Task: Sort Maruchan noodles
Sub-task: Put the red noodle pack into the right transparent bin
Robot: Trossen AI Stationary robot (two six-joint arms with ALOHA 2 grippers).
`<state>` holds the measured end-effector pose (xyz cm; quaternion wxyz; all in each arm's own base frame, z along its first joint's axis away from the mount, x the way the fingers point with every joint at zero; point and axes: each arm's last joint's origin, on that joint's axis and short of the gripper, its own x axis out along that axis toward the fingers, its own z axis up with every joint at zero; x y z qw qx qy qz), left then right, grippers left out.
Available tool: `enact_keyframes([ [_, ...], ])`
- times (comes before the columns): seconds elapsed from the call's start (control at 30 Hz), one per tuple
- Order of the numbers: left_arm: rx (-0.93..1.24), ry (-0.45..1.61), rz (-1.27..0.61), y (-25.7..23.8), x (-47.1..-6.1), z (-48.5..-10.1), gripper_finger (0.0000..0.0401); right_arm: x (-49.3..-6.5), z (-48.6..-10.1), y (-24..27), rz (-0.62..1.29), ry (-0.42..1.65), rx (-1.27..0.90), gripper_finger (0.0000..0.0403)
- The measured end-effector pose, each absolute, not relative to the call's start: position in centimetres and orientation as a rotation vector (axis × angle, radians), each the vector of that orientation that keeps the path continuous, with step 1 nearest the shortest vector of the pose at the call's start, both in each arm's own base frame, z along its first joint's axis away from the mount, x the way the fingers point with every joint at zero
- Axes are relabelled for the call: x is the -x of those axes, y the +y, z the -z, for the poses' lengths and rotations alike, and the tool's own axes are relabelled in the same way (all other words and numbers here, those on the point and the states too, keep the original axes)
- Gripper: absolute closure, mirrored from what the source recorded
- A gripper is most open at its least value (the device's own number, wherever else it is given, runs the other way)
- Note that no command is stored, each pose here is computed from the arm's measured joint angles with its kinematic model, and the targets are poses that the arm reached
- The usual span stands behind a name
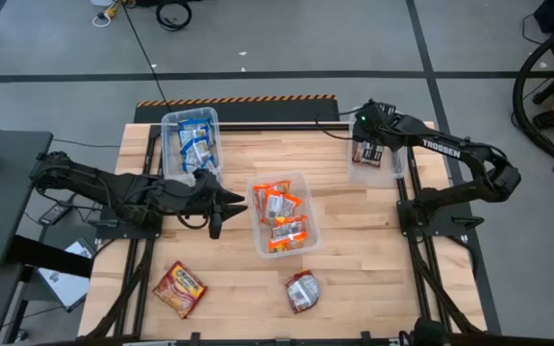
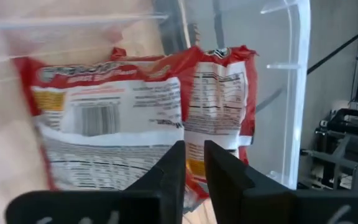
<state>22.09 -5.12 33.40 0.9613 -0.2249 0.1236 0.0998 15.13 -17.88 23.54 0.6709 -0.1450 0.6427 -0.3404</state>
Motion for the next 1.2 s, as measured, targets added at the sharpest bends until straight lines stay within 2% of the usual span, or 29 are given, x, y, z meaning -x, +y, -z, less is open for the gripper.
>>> enact_keyframes([
  [0.23, 0.456, 0.252, -0.203, -5.1, -22.1, -33.4, 0.0252, -14.7, -25.4, -16.9, 0.811, 1.395, 0.36, 0.0303],
  [0.37, 0.476, 0.238, -0.193, -5.1, -21.9, -33.6, 0.0252, -15.1, -29.2, -15.6, 0.902, 1.202, 0.33, 0.0295],
  [0.47, 0.494, 0.222, -0.19, -5.0, -21.7, -33.9, 0.0252, -15.5, -32.5, -14.0, 0.929, 0.944, 0.198, 0.0294],
  [0.57, 0.501, 0.203, -0.184, -4.9, -21.4, -34.3, 0.0252, -16.2, -35.2, -11.8, 0.756, 0.687, 0.014, 0.0295],
  [0.7, 0.508, 0.165, -0.173, -4.8, -21.0, -34.8, 0.0252, -17.8, -36.4, -7.7, 0.438, 0.553, -0.117, 0.0299],
  [0.9, 0.488, 0.126, -0.15, -4.8, -20.6, -35.5, 0.0252, -20.9, -35.4, 0.6, 0.146, 0.596, -0.22, 0.0302],
  [1.07, 0.492, 0.148, -0.067, -5.0, -20.4, -35.6, 0.0252, -21.3, -33.9, 7.9, 0.025, 0.689, -0.375, 0.0302],
  [1.2, 0.461, 0.167, -0.022, -5.2, -20.3, -35.5, 0.0252, -21.4, -31.5, 14.2, -0.07, 0.792, -0.395, 0.0302],
])
